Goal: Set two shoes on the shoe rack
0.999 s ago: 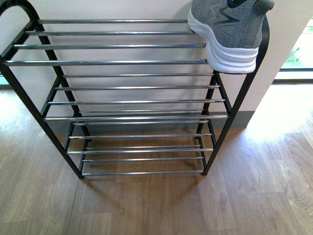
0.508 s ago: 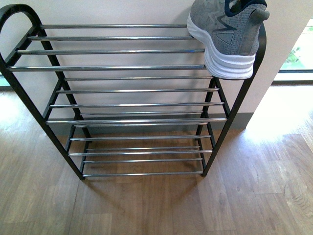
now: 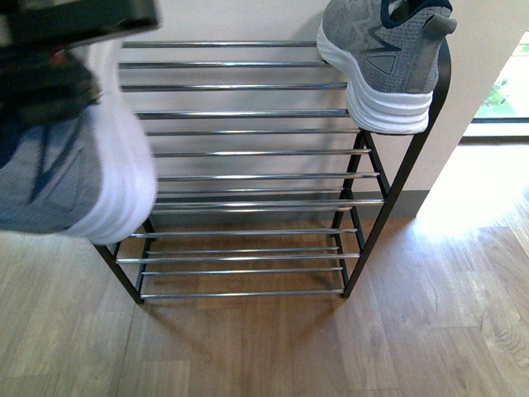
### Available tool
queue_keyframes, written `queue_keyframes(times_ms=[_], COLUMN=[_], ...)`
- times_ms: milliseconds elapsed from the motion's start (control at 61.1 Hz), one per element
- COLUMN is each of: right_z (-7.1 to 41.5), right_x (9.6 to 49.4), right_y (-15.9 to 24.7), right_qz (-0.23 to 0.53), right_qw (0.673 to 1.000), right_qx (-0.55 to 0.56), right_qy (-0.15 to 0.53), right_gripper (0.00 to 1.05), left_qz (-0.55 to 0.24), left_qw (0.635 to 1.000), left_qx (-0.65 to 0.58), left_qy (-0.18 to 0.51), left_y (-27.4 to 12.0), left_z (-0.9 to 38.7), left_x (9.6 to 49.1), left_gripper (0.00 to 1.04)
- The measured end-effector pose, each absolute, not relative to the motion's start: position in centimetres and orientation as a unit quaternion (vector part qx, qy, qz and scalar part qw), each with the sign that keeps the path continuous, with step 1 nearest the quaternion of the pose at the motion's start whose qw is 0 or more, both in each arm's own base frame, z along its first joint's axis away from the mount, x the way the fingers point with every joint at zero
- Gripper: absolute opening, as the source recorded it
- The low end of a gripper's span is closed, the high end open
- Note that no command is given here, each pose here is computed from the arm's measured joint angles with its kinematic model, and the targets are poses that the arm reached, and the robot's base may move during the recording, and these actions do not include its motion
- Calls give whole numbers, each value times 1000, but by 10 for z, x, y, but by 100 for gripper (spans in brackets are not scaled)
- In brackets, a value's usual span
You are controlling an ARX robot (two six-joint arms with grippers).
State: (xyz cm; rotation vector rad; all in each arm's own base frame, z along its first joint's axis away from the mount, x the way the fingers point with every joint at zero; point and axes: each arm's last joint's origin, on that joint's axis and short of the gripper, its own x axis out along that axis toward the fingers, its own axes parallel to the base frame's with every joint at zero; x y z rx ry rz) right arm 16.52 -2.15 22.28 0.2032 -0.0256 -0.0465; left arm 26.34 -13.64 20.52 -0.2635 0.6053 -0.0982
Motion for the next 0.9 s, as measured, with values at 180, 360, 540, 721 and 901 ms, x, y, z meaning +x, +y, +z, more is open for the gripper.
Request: queue_keyframes(times_ms=[180,360,540,721,901], right_z=[223,223,223,223,223], right_x=[165,165,165,165,165], right_y=[-21,-21,-21,-21,-21], right_qz=[-23,-23,-23,-23,-23], right_qw=[994,994,994,994,994], right_qx=[101,101,101,101,101], right_qy=[-13,-13,-13,-13,-13], right_gripper=[95,95,95,95,95], left_qz=[-43,-55,-50,-24,-26], left_qw=[928,913,902,898,896], left_qx=[-172,-195,-203,-198,-197], left_qy=[327,354,377,392,397], left_y=[-176,-215,-240,-245,-253], left_z=[212,214,211,205,209], left_x=[309,343,369,393,413], left_gripper=[3,3,3,3,3])
